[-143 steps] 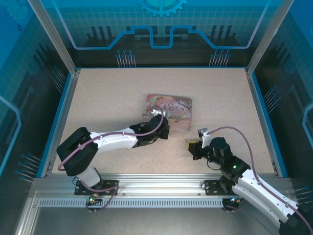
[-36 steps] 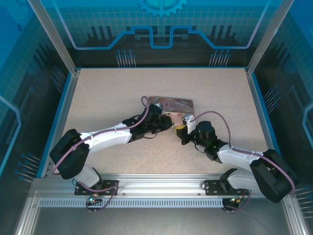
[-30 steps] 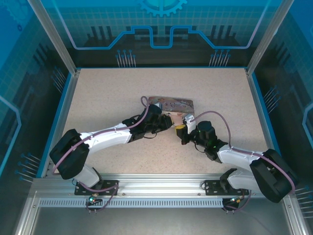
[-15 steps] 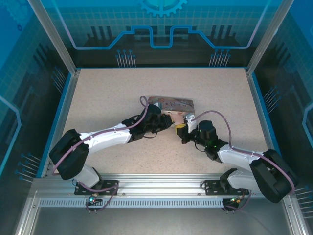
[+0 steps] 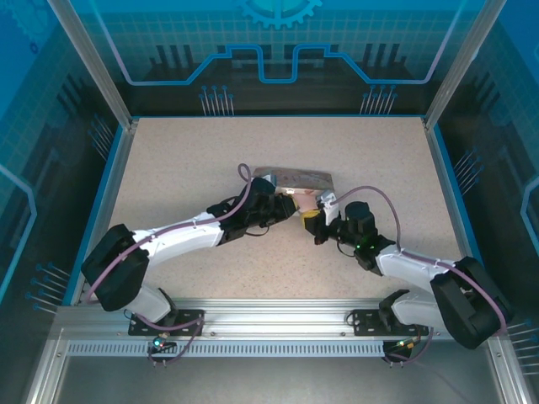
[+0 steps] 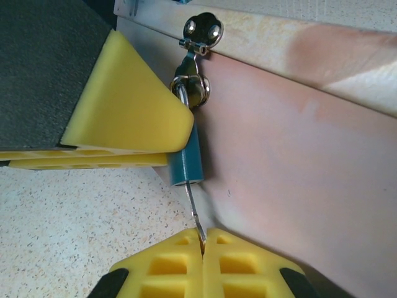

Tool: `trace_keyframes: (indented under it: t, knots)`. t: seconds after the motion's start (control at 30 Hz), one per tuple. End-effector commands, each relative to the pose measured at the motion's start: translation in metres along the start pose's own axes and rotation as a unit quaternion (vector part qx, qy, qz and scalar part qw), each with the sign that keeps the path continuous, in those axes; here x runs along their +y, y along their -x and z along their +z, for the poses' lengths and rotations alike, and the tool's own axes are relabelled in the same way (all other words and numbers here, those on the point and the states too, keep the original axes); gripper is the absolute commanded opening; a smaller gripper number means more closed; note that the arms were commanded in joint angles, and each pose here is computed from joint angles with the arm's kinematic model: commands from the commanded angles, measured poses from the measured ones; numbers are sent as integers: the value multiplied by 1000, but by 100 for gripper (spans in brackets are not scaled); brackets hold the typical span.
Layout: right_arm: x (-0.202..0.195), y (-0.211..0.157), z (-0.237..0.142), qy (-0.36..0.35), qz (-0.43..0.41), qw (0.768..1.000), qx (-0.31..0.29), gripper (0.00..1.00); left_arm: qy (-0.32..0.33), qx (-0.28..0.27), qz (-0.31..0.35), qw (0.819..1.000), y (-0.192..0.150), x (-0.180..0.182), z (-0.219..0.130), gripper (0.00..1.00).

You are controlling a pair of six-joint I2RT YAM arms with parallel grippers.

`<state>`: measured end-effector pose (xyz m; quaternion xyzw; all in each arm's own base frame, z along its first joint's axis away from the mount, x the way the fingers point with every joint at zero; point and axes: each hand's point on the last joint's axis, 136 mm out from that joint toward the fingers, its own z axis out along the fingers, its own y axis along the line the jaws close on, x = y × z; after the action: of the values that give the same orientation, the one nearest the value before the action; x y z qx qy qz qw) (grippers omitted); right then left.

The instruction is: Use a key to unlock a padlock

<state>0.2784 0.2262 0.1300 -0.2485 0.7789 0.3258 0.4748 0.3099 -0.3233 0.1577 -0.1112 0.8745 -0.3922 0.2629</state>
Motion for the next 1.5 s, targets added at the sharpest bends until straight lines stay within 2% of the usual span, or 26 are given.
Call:
trace_keyframes:
  t: [0.0, 0.37, 0.83, 1.07, 1.3, 1.47]
  knots:
    - [20, 52, 2, 48, -49, 995, -68, 0, -56, 33, 16, 998, -14, -28, -10, 0]
    - [8, 32, 7, 47, -25, 998, -37, 0, -50, 35, 13, 998, -17, -20, -5, 0]
    - [17, 35, 7, 79, -20, 996, -38, 0, -44, 41, 5, 998, -22, -12, 5, 0]
    - [12, 24, 12, 55, -17, 998, -22, 0, -34, 34, 6, 999, -20, -7, 7, 1]
    - [3, -2, 13, 38, 9, 999, -2, 0, -14, 16, 19, 1000, -12, 2, -4, 8]
    - [3, 2, 10, 34, 4, 999, -1, 0, 0, -5, 44, 999, -1, 3, -18, 18]
